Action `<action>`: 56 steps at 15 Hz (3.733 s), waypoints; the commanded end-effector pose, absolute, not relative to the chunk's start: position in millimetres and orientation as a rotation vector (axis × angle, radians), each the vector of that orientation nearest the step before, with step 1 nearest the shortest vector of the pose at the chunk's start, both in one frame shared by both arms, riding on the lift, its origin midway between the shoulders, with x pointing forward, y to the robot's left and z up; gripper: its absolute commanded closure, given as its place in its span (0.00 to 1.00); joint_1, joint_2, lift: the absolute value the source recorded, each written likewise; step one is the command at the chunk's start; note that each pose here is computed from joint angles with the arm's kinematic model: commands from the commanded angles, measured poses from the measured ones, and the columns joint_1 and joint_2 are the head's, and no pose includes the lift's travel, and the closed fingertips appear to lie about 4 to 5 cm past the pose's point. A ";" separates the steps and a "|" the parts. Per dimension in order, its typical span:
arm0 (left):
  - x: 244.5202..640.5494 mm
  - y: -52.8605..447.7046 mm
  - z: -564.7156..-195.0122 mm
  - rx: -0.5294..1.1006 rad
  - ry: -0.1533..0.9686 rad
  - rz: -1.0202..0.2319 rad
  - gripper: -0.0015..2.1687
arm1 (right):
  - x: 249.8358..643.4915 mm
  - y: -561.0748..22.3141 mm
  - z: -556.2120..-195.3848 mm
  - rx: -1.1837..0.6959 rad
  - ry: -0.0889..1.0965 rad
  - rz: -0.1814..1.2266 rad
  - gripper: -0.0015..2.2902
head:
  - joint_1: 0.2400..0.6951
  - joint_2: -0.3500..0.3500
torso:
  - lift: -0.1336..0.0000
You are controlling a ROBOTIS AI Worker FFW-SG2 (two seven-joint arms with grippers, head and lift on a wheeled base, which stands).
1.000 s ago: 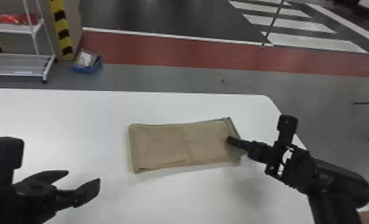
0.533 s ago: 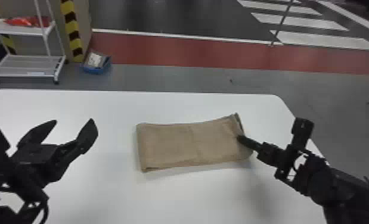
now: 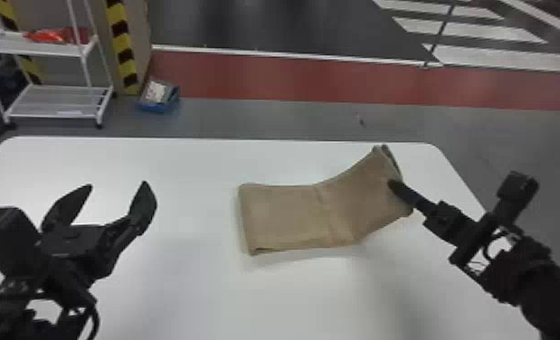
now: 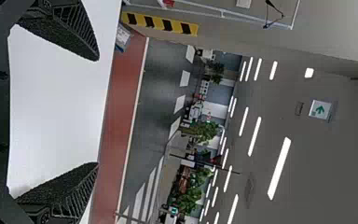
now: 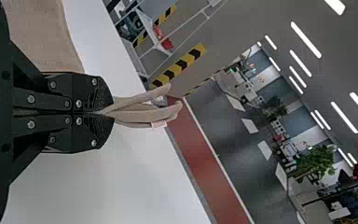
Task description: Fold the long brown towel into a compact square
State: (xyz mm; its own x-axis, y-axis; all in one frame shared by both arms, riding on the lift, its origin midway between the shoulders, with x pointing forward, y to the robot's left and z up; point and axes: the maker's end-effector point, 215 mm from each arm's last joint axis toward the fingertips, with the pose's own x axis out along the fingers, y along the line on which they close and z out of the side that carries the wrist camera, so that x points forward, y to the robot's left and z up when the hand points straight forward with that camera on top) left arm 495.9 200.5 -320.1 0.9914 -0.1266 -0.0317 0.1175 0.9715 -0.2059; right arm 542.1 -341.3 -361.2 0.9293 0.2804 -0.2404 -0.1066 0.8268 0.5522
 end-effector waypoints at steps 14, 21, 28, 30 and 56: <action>483.6 218.7 -333.9 -0.165 0.077 -0.105 0.04 | 536.3 -118.7 -368.0 0.500 0.446 0.491 0.69 | 1.00 0.62 | 0.08; 487.1 216.0 -339.2 -0.173 0.087 -0.098 0.04 | 531.2 -103.4 -351.1 0.568 0.379 0.558 0.02 | 1.00 0.68 | 0.08; 495.2 225.6 -343.5 -0.166 0.093 -0.091 0.04 | 583.0 -120.9 -386.6 0.276 0.452 0.346 0.95 | 1.00 0.63 | 0.08; 495.8 227.3 -343.4 -0.163 0.093 -0.091 0.04 | 591.4 -99.3 -411.7 0.202 0.517 0.351 0.95 | 1.00 0.63 | 0.08; 490.8 235.1 -346.0 -0.178 0.094 -0.078 0.04 | 427.3 -146.9 -444.4 0.295 0.823 0.368 0.95 | 1.00 0.81 | 0.08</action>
State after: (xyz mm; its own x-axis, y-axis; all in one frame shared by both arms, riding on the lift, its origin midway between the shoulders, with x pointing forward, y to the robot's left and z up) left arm 490.3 238.6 -346.2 0.9926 -0.0840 -0.0880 0.0677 0.9824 -0.1741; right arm 438.8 -104.7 -430.6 0.6198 0.4814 -0.6198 -0.2820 0.8736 0.3966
